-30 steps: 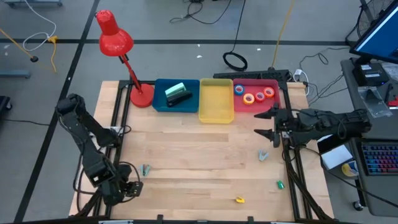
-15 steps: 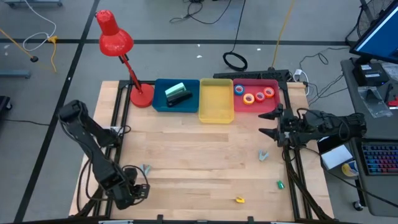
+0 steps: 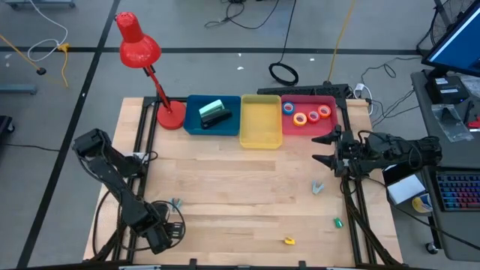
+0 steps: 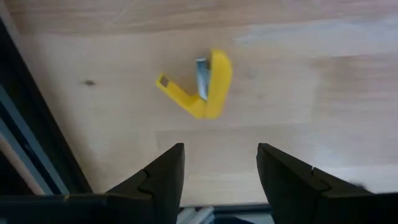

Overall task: Pick and place Stapler, Stapler remover, tape
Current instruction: Put the left small yellow stapler into the blue bin

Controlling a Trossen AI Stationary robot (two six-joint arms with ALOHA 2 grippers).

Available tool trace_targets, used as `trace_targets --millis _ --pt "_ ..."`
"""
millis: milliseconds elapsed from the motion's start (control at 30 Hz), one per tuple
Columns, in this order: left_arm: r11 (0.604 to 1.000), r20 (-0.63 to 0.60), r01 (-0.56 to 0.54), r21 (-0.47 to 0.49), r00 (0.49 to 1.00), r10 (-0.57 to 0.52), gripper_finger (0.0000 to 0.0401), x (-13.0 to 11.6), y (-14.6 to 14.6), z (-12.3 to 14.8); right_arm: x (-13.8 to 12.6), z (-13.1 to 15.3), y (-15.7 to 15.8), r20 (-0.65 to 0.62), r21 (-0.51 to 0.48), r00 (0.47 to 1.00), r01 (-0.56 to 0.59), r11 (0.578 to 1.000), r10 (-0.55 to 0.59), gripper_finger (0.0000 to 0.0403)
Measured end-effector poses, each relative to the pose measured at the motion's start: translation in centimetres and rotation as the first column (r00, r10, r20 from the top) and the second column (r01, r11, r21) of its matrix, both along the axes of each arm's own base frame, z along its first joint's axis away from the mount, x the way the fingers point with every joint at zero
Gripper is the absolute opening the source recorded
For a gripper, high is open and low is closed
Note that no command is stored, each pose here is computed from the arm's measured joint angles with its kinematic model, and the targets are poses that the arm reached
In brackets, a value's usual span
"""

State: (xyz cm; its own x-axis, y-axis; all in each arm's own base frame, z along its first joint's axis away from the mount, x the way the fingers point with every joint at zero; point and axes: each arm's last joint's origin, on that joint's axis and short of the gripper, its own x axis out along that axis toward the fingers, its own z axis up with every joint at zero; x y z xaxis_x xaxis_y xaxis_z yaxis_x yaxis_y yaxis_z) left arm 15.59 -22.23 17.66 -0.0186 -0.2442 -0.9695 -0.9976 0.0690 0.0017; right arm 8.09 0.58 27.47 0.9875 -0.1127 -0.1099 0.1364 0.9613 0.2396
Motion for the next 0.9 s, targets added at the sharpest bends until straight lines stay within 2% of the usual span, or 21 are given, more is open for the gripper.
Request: trace_targets --millis 200,533,900 --pt "1.0 -0.032 0.0 0.029 0.999 0.001 0.02 0.3 -0.2 -1.1 0.0 0.2 0.0 0.024 0.004 1.0 0.0 1.0 0.0 0.0309" --pt "0.996 -0.053 -0.003 0.089 0.999 0.007 0.02 0.0 0.3 -1.3 0.0 0.4 0.0 0.045 0.02 0.999 0.0 1.0 -0.001 0.0309" --pt "0.995 -0.058 0.0 0.099 0.998 0.005 0.02 0.1 0.5 -1.3 0.0 0.4 0.0 0.049 0.039 0.999 0.001 0.999 -0.003 0.0309"
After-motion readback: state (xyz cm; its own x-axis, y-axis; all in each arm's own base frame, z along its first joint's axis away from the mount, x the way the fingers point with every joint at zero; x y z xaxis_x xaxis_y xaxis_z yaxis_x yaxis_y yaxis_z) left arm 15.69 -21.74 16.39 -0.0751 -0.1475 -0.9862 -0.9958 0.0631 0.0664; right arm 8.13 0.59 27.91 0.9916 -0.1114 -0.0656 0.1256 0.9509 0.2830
